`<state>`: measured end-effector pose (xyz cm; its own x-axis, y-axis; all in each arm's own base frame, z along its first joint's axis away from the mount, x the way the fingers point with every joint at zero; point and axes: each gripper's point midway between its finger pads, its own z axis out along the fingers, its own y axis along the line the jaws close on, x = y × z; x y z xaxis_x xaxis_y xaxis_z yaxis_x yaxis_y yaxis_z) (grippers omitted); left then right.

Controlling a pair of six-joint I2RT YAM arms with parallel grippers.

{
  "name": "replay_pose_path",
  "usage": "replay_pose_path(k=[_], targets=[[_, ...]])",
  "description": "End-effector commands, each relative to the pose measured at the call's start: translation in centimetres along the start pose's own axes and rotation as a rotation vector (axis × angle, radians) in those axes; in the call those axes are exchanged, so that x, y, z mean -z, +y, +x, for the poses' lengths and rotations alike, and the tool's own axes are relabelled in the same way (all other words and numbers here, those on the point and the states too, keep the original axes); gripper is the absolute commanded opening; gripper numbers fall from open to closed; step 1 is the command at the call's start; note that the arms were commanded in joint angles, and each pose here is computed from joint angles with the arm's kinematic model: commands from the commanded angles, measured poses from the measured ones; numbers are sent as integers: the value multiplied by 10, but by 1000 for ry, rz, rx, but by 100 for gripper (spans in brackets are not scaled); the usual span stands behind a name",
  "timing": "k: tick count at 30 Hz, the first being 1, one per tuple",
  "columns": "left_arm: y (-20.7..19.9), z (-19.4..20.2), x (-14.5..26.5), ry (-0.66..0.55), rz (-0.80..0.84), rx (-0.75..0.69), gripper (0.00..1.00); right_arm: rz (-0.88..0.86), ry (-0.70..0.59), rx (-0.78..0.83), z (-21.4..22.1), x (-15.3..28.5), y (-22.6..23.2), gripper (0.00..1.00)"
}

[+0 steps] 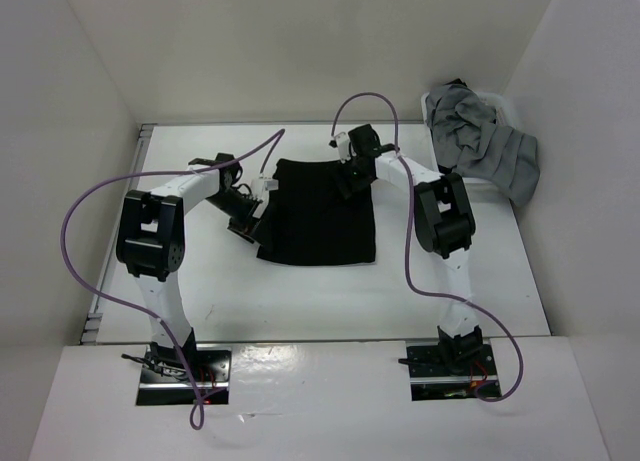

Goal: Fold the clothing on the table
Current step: Flatten the skirt out

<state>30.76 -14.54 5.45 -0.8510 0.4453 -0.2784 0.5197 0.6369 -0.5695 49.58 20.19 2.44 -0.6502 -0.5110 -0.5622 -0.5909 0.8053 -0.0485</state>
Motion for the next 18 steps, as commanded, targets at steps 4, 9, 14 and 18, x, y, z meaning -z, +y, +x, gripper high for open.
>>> replay_pose_path(k=[4, 9, 14, 18], targets=[[-17, -10, 21, -70, 56, -33, 100, -38, -86, -26, -35, 33, 8, 83], [-21, -5, 21, -78, 91, -12, 100, -51, -224, -39, -59, 121, 20, 83], [-16, 10, 3, -20, 80, 66, 100, -43, -269, -42, -39, 178, 32, 83], [-8, 13, -8, 2, 31, 89, 100, -3, -243, -50, -11, 192, 33, 83]])
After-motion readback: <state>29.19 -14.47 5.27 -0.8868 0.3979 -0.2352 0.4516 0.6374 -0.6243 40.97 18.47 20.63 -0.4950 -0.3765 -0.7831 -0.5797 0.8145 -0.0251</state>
